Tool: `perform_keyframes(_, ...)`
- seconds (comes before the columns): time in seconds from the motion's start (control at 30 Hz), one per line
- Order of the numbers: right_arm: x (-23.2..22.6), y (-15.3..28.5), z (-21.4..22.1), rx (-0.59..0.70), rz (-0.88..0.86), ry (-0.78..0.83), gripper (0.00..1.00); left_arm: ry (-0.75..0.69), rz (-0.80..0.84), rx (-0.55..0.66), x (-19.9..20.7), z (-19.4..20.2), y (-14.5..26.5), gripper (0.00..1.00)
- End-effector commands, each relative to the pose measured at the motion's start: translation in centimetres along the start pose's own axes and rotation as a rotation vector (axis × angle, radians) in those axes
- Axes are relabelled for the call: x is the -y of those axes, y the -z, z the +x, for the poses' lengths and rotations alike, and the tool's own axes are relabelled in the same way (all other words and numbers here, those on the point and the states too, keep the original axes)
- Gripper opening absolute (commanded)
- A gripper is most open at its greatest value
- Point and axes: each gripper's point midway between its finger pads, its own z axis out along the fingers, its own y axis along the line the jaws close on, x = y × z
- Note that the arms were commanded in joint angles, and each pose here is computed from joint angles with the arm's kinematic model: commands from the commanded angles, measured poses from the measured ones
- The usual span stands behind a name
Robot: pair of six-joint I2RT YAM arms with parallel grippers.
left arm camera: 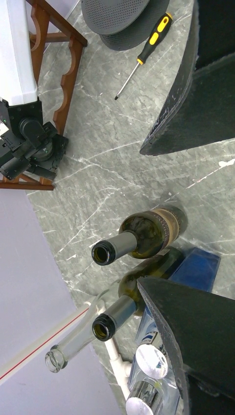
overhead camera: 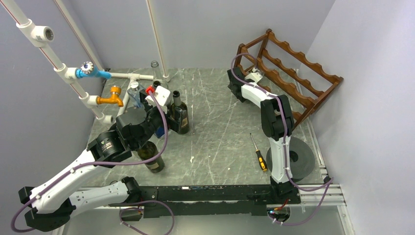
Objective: Put the wine bottle on the wine rack
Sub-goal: Place the wine bottle in the wine rack.
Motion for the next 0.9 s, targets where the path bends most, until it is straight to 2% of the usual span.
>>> perform_keyframes(0.0, 1.5, 0.0, -1.9, -0.011, 0.024, -0.025, 0.74, 0.024, 0.017, 0.031, 0.1, -1.4, 0.4, 0.99)
perform_keyframes(0.17, 0.3, 3.0, -1.2, 0.016, -0.042, 0.077, 0.87, 0.027, 0.021, 0.033, 0.2, -1.4, 0.4, 0.99)
perform_keyframes(0.3, -0.3, 5.8, -1.0, 0.057, -0.090, 0.201, 0.94, 0.029, 0.023, 0.035, 0.2, -1.5, 0.5, 0.99)
perform_keyframes(0.5, -1.6, 10.4, -0.4, 0.049, -0.212, 0.457, 0.96, 0.035, 0.024, 0.041, 0.2, -1.7, 0.6, 0.99)
perform_keyframes(0.6, -2.6, 13.7, -0.6, 0.039, -0.307, 0.634, 0.96, 0.035, 0.025, 0.039, 0.2, -1.6, 0.6, 0.99)
perform_keyframes(0.7, -2.7, 17.4, -3.7, 0.105, -0.338, 0.779, 0.96, 0.040, 0.033, 0.039, 0.4, -1.6, 0.6, 0.99)
perform_keyframes(0.87, -0.3, 21.0, -12.0, 0.269, -0.153, 0.952, 0.97, 0.049, 0.050, 0.038, 0.7, -1.6, 0.6, 0.99)
